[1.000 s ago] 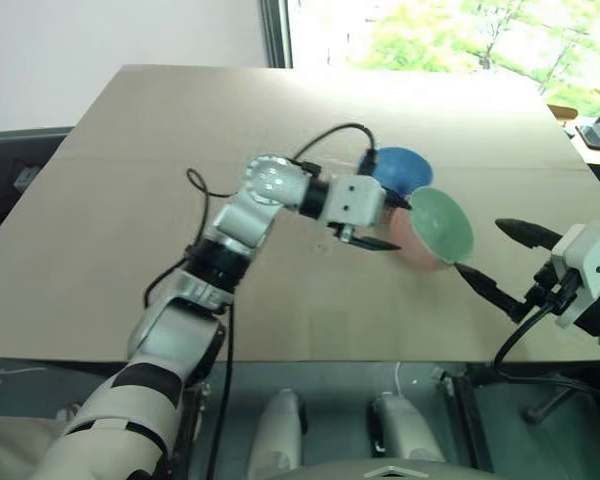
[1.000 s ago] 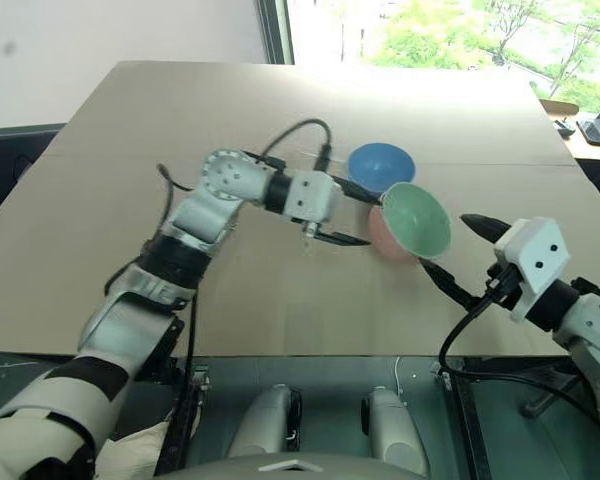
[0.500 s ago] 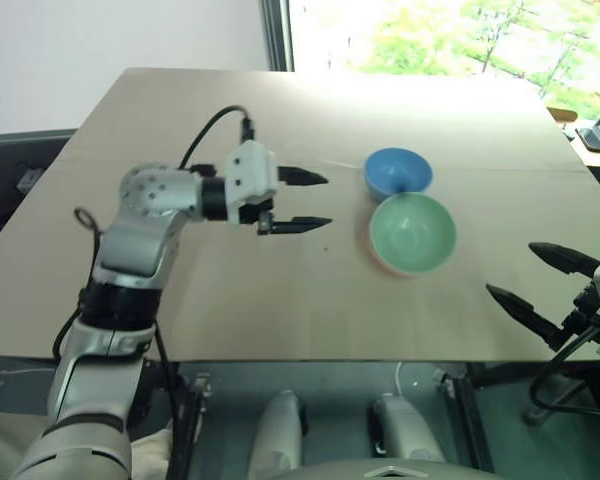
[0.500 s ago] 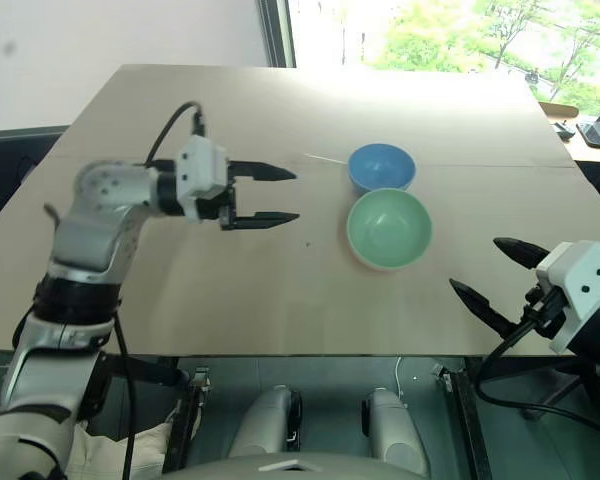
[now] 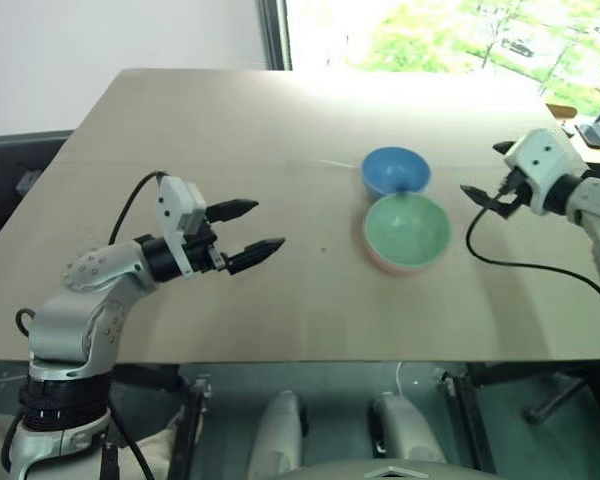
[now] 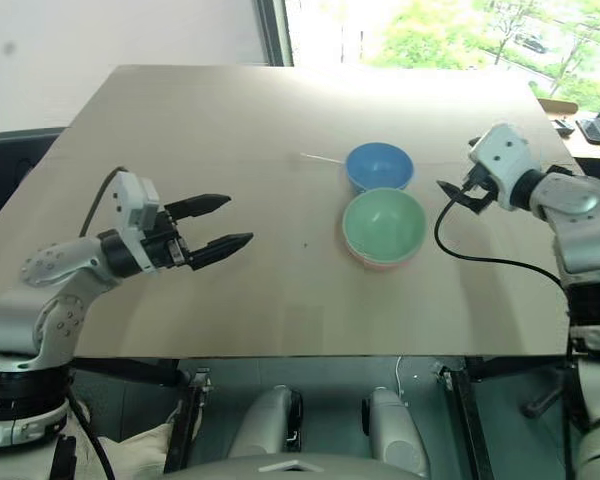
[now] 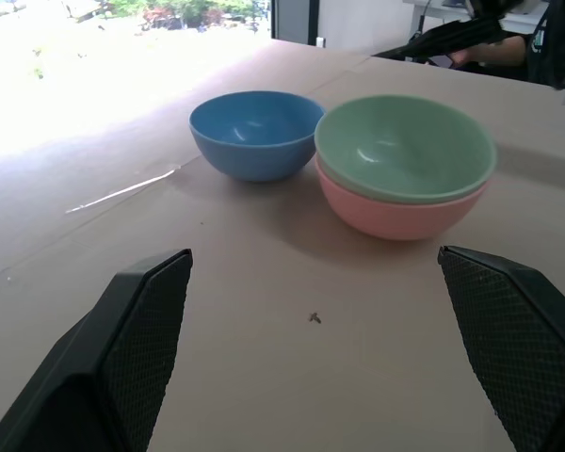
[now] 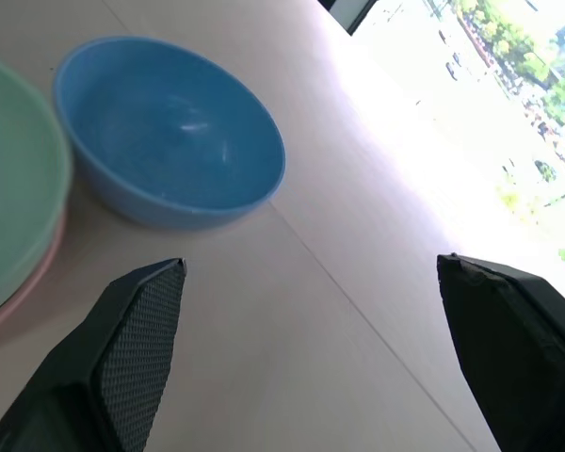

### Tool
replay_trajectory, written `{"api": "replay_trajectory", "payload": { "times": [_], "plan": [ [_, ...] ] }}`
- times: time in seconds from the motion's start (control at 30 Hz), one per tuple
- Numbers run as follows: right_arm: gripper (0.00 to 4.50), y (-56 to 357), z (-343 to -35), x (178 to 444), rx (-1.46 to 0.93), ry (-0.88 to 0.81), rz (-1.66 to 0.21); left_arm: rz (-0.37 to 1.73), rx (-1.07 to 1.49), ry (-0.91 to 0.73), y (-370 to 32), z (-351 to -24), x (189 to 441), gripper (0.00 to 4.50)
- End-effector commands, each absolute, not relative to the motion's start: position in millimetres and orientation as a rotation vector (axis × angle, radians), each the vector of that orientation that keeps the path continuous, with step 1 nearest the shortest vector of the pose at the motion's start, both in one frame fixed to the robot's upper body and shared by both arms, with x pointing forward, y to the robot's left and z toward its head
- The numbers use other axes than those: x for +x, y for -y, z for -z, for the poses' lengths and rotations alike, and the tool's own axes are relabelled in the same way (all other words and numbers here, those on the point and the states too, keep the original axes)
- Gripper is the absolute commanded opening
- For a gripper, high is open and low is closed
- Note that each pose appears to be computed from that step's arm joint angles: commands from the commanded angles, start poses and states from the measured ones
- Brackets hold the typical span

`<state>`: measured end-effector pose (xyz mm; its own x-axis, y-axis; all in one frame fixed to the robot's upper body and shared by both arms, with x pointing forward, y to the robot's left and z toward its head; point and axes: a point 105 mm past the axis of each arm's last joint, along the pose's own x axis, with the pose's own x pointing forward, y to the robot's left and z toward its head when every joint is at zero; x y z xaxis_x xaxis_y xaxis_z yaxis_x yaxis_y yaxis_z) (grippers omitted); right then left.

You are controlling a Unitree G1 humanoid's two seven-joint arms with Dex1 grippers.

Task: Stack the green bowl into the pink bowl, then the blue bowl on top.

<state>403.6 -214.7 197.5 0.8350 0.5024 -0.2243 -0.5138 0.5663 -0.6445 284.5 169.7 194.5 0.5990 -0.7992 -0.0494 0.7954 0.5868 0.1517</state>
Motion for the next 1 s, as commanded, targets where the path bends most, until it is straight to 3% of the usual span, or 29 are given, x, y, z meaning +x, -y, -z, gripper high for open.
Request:
{"api": "replay_trajectory", "payload": {
  "times": [0.03, 0.23, 0.5, 0.7, 0.73, 0.8, 0.9, 0.93, 0.97, 1.0],
  "plan": [
    [4.5, 202.3, -186.2, 423.5, -0.928, -0.004, -0.65, 0.906, 0.179, 0.07, -167.4, -203.7, 267.3, 4.45],
    [4.5, 183.6, -173.2, 437.2, -1.133, 0.015, -0.717, 0.858, 0.176, 0.07, -169.3, -204.4, 258.3, 4.45],
    [4.5, 151.3, -188.9, 436.4, -1.239, 0.183, -0.788, 0.819, 0.151, 0.061, -173.0, -204.6, 250.1, 4.45],
    [4.5, 144.4, -184.9, 437.1, -1.296, 0.195, -0.803, 0.917, 0.105, 0.06, -176.3, -211.9, 236.1, 4.45],
    [4.09, 143.4, -184.7, 437.2, -1.303, 0.197, -0.805, 0.931, 0.099, 0.064, -178.7, -214.1, 234.5, 4.5],
    [3.93, 142.6, -183.1, 437.8, -1.317, 0.193, -0.805, 0.951, 0.097, 0.066, -183.3, -216.6, 233.3, 4.5],
    [2.83, 144.1, -177.6, 438.8, -1.331, 0.171, -0.802, 0.974, 0.112, 0.059, -185.6, -217.3, 232.5, 4.5],
    [2.27, 144.8, -175.9, 439.1, -1.334, 0.164, -0.8, 0.978, 0.117, 0.059, -185.8, -217.5, 232.7, 4.5],
    [2.06, 145.3, -174.7, 439.3, -1.337, 0.161, -0.797, 0.979, 0.123, 0.059, -185.8, -217.9, 233.2, 4.5],
    [1.51, 145.7, -174.4, 439.9, -1.343, 0.161, -0.791, 0.981, 0.126, 0.06, -185.6, -218.2, 233.6, 4.5]
  ]
}}
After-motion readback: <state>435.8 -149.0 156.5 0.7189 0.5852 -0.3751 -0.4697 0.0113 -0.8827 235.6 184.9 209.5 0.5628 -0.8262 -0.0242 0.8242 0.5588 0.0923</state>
